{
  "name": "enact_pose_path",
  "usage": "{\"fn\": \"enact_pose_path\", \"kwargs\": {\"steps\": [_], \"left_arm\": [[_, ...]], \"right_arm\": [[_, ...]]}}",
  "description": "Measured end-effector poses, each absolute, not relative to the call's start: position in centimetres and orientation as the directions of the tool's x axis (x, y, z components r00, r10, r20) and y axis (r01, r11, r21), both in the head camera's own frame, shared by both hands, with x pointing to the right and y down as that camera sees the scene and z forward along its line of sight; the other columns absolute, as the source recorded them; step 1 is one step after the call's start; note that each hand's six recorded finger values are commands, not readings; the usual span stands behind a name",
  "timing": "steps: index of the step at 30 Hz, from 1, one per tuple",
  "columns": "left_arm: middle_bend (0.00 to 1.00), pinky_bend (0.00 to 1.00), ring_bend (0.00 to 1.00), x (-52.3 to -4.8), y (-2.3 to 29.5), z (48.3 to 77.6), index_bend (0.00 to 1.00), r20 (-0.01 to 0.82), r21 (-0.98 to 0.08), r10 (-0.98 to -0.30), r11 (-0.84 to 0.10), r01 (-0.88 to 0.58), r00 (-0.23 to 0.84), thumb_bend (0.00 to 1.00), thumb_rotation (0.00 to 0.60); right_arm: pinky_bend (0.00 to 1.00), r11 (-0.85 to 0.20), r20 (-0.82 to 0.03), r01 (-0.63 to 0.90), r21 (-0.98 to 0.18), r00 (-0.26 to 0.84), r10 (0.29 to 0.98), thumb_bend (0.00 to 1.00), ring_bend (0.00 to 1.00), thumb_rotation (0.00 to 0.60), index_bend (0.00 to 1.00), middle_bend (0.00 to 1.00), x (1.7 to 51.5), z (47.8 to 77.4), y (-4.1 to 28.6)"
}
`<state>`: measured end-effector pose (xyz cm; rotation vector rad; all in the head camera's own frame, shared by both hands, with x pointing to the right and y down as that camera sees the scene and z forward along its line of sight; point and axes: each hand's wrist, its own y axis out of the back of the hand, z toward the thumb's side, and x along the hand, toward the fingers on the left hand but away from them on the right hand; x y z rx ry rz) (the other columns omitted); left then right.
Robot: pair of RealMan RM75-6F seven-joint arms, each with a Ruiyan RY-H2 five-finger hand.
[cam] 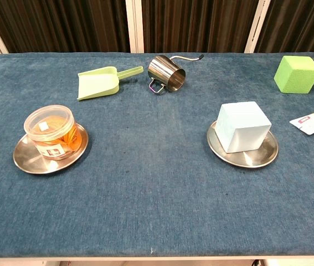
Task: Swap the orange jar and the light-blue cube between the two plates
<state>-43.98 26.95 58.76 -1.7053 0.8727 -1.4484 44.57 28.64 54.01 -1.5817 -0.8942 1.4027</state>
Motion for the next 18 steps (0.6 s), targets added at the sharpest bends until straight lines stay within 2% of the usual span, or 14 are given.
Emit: {"fn": "enact_pose_path", "kwargs": {"steps": [8, 12, 18], "left_arm": [[0.00, 0.09, 0.00, -42.8, 26.4, 59.1, 0.00, 0.484, -0.860, -0.855, -0.504, -0.077, 0.188, 0.08, 0.600], [0.00, 0.19, 0.00, -40.3, 24.6, 59.9, 0.00, 0.457, -0.855, -0.849, -0.501, -0.132, 0.265, 0.12, 0.600], [0.00, 0.11, 0.00, -34.5, 21.2, 61.6, 0.00, 0.456, -0.834, -0.815, -0.531, -0.148, 0.358, 0.12, 0.600]], "right_arm": [[0.00, -0.410, -0.408, -0.013, -0.912, 0.121, 0.905, 0.18, 0.00, 0.552, 0.00, 0.00, 44.6, 54.0, 28.6], [0.00, -0.418, -0.418, -0.022, -0.908, 0.115, 0.901, 0.18, 0.00, 0.552, 0.00, 0.00, 44.5, 54.4, 28.5], [0.00, -0.433, -0.432, -0.019, -0.901, 0.114, 0.895, 0.18, 0.00, 0.552, 0.00, 0.00, 44.4, 54.7, 28.3]]}}
